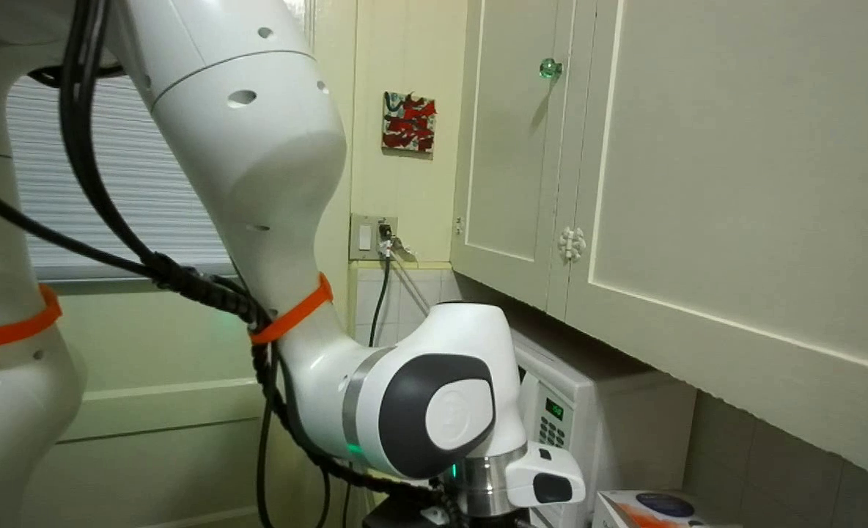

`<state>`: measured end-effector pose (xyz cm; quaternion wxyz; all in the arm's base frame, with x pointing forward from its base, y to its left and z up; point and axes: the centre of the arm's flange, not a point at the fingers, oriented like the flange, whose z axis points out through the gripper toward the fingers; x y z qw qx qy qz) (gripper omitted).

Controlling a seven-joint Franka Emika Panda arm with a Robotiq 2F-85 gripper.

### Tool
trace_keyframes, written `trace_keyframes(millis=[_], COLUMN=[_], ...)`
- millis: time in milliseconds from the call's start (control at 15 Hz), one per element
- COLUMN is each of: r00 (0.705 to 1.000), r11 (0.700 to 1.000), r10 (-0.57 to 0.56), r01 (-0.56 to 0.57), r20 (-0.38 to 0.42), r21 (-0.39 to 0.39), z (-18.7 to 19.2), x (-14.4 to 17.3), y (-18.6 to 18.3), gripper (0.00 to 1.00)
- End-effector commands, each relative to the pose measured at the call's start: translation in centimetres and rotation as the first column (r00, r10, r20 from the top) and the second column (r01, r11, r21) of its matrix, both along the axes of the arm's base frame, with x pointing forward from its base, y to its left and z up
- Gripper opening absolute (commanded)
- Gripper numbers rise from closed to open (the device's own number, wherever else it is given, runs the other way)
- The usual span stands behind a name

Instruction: Put the bowl over the microwave

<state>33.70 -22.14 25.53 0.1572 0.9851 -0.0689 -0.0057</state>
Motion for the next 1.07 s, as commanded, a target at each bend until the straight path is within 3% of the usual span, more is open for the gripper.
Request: trace_keyframes(millis=[0,533,933,1000], r00=[0.991,0.97,0.969,0.972], r11=[0.994,0.965,0.958,0.959], r10=[0.107,0.213,0.21,0.197], r01=[-0.107,-0.228,-0.231,-0.218], r20=[0.08,0.118,0.13,0.124], r21=[0.003,0.126,0.169,0.18], z=[0.1,-3.5,-3.9,-4.0], x=[-0.3,1.4,2.3,2.5], y=[-2.3,-3.1,-4.1,-4.3], gripper=[1.0,1.0,1.0,0.75])
